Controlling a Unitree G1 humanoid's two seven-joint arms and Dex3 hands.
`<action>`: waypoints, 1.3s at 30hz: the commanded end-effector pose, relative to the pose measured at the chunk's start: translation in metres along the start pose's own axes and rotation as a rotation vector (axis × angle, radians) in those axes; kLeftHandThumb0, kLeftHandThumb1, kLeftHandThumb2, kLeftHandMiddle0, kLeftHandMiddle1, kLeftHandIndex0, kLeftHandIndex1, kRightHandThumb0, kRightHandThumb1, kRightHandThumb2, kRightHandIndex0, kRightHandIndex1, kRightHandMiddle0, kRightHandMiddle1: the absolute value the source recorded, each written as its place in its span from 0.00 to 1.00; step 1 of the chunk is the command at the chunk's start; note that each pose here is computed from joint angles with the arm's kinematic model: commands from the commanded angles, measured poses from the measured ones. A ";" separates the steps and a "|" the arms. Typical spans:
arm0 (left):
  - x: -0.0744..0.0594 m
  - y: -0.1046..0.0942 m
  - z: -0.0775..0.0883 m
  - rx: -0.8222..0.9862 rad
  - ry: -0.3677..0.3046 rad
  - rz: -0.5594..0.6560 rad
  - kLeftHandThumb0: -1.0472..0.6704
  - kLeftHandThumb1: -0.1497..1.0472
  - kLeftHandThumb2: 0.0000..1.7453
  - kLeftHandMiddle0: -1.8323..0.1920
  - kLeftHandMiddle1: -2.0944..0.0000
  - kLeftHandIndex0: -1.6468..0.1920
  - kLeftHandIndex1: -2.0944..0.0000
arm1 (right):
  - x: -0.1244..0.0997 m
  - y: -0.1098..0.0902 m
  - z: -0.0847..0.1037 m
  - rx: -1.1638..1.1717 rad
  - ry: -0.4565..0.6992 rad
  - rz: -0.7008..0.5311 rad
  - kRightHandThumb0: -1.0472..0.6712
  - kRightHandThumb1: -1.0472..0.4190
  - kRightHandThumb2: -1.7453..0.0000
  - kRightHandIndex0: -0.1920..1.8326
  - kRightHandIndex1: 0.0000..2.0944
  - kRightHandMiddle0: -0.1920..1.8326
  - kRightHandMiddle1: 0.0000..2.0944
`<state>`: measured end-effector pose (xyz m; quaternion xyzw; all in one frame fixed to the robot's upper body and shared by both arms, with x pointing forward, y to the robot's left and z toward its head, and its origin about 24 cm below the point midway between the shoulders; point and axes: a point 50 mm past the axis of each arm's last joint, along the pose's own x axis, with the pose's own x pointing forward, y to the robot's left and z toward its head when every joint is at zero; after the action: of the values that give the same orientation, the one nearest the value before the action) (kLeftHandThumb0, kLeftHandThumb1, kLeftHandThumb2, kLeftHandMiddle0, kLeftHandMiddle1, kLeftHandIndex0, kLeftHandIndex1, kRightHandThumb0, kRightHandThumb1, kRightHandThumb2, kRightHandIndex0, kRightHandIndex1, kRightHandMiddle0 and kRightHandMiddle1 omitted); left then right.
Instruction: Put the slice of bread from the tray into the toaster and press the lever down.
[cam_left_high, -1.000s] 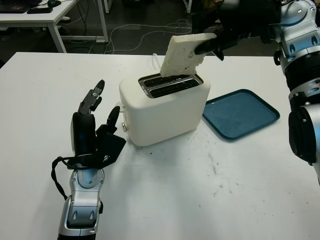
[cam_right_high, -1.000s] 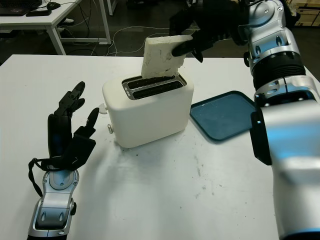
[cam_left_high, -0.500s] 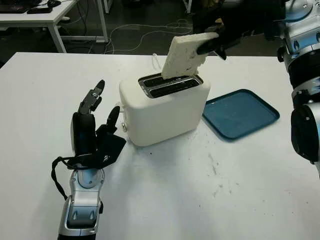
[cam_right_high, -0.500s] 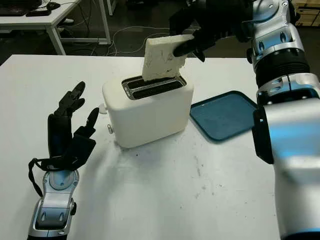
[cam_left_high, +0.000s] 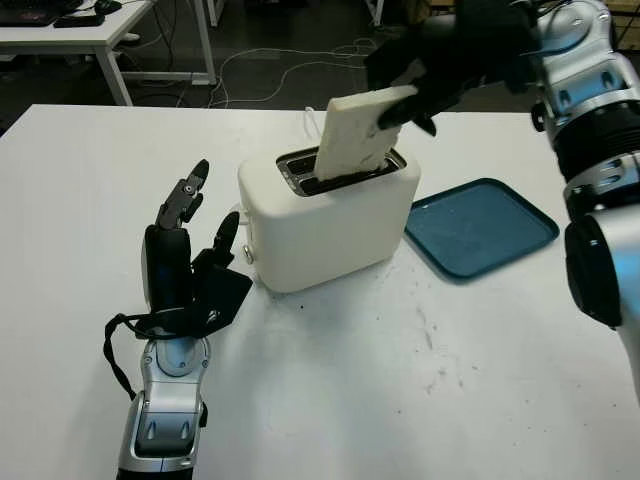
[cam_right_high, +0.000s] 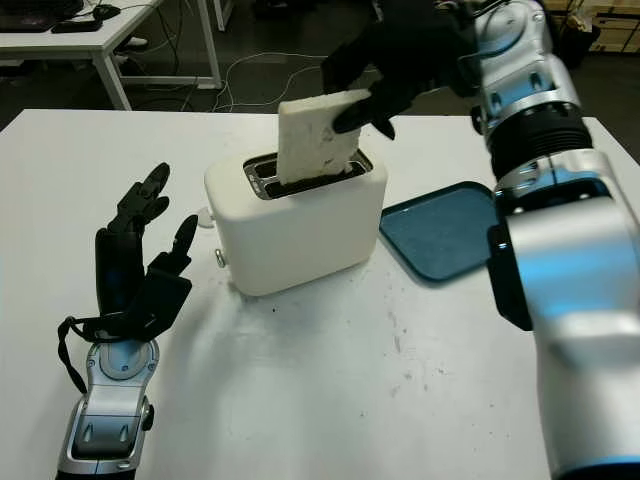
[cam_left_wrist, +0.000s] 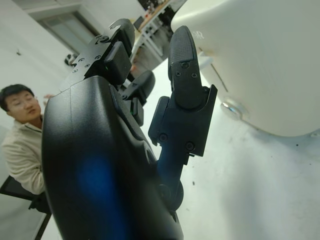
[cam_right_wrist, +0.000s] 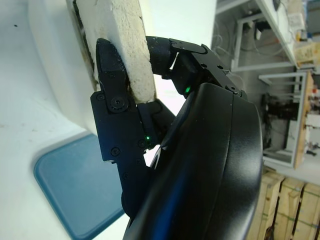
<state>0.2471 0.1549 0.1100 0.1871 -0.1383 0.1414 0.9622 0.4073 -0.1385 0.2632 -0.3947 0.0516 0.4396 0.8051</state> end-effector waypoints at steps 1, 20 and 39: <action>0.000 -0.001 0.002 0.001 -0.015 0.000 0.34 0.89 0.22 0.79 0.66 0.65 1.00 | 0.004 0.004 -0.001 -0.006 -0.004 0.016 0.37 0.09 0.90 0.62 0.83 0.51 0.83; -0.001 0.000 0.002 0.004 -0.018 0.004 0.34 0.89 0.22 0.78 0.67 0.65 1.00 | 0.010 0.010 -0.007 -0.073 0.058 0.007 0.39 0.09 0.88 0.65 0.83 0.54 0.83; 0.000 0.000 0.002 0.006 -0.022 0.006 0.34 0.89 0.22 0.78 0.67 0.65 1.00 | -0.006 -0.006 -0.017 -0.129 0.131 -0.110 0.37 0.09 0.87 0.58 0.83 0.46 0.83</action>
<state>0.2469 0.1544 0.1105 0.1912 -0.1422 0.1443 0.9604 0.4124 -0.1536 0.2434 -0.4600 0.0743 0.3838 0.7972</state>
